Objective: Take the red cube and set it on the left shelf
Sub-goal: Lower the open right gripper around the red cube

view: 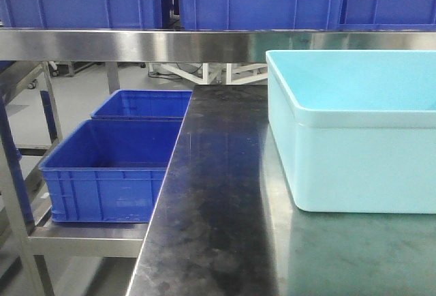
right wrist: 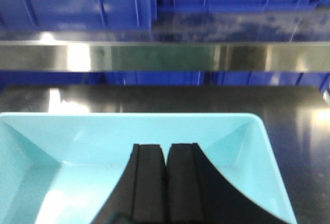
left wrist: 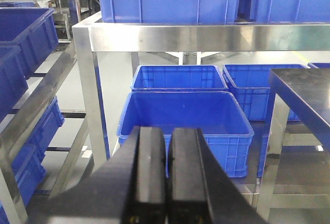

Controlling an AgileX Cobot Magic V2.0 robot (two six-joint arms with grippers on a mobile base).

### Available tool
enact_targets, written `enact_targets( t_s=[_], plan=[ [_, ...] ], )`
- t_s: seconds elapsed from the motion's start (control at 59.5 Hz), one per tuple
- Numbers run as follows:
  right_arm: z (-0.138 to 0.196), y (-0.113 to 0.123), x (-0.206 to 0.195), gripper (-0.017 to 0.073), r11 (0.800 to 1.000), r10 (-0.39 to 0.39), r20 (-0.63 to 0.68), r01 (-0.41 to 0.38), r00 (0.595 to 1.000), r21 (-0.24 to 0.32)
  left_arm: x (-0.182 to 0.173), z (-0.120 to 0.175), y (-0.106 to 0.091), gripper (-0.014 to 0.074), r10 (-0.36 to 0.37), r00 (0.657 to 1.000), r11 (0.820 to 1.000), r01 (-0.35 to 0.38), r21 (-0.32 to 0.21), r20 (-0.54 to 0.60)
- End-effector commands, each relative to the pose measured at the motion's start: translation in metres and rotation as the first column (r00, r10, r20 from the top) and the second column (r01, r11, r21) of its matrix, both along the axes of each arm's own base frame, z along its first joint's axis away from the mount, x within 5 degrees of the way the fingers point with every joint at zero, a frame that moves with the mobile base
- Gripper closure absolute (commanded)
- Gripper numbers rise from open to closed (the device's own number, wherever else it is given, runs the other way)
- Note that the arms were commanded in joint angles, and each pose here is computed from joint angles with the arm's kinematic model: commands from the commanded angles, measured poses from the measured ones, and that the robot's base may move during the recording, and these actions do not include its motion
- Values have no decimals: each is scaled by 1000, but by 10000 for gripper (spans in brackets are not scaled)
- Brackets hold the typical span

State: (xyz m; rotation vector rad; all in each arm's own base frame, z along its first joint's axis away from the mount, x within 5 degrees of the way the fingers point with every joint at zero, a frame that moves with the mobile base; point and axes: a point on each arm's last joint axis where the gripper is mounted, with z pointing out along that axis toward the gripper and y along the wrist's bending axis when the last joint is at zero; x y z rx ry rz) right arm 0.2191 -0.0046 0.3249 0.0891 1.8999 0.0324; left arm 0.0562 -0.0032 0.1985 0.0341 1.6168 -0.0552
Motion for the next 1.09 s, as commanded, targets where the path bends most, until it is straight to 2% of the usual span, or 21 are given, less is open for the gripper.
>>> enact_targets(
  t_s=[0.0,0.101,0.202,0.252,0.37,0.538,0.841,1.076],
  plan=[
    [21,-1,23,480,1000,-3,11,3,1000,-1,0,1,0,492,-5,997,1000,5,-8,80],
    [20,-2,47,348,1000,-6,-121,7,993,3,0,1,0,492,-5,997,1000,5,-8,80],
    [13,-2,64,141,1000,-8,-240,10,971,9,0,1,0,492,-5,997,1000,5,-8,80],
    [8,-3,70,99,1000,-8,-296,11,955,9,0,1,0,492,-5,997,1000,5,-8,80],
    [-6,-3,78,101,1000,-8,-394,13,919,10,0,1,0,492,-5,997,1000,6,-15,80],
    [-20,-2,84,103,1000,-5,-455,18,890,26,0,1,0,492,-5,997,1000,6,-15,80],
    [-28,1,89,102,1000,6,-479,7,878,26,0,1,0,492,-5,997,1000,6,-15,80],
    [-27,1,91,103,1000,6,-460,7,888,26,0,1,0,492,-5,997,1000,6,-15,80]
  ],
)
